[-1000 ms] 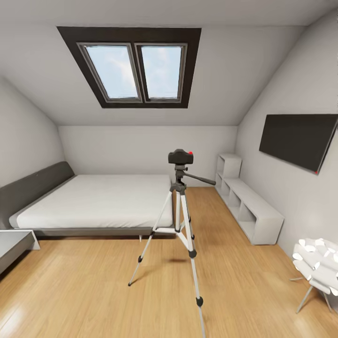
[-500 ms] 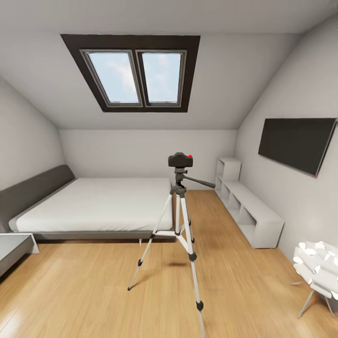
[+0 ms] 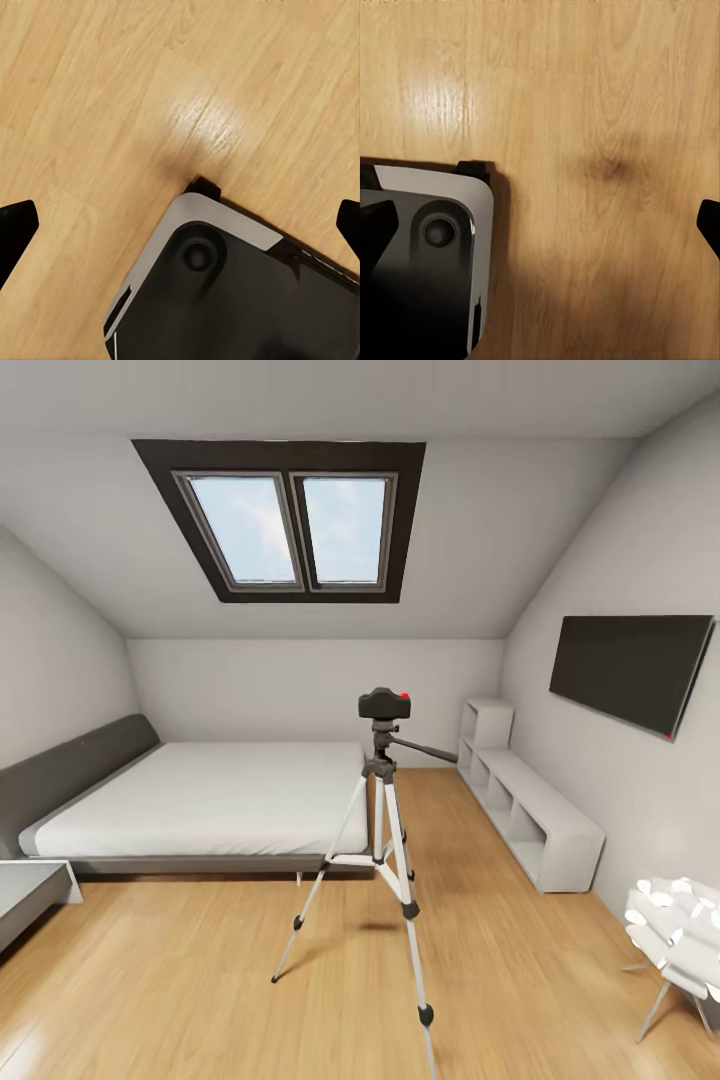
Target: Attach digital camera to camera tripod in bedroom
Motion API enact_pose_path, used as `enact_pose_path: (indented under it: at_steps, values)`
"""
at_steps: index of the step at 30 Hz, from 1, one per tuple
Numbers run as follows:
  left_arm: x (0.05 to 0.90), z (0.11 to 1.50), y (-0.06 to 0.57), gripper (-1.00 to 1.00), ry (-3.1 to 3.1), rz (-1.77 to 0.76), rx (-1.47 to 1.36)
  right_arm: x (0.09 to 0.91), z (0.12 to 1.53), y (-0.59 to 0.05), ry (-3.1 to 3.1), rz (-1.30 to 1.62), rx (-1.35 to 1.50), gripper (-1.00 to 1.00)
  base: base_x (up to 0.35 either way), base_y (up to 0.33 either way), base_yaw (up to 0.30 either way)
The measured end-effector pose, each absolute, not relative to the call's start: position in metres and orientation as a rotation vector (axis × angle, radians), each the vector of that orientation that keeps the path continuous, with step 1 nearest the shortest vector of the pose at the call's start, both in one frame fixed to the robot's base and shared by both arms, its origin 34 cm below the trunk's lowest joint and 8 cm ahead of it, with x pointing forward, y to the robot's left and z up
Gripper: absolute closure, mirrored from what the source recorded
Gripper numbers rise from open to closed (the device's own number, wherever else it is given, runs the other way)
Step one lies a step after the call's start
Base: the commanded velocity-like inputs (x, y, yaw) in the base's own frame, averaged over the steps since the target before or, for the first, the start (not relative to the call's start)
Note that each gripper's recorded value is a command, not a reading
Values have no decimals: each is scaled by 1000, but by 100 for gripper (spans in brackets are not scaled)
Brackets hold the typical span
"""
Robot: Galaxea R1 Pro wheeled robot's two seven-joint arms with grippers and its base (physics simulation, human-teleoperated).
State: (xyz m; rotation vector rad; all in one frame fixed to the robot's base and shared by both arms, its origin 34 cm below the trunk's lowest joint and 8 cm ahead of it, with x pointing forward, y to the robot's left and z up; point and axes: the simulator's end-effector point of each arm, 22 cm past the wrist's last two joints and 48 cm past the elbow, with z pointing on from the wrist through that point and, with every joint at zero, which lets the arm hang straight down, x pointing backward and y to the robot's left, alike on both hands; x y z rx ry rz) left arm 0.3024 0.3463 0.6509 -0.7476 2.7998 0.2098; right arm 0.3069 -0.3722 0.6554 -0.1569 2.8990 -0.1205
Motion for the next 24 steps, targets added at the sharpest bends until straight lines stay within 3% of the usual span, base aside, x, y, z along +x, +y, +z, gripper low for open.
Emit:
enact_pose_path:
  at_steps: [24]
  values:
    - [302, 651, 346, -100, 2800, 210, -747, 307, 655, -372, 2898, -120, -166, -100, 0, 0, 0]
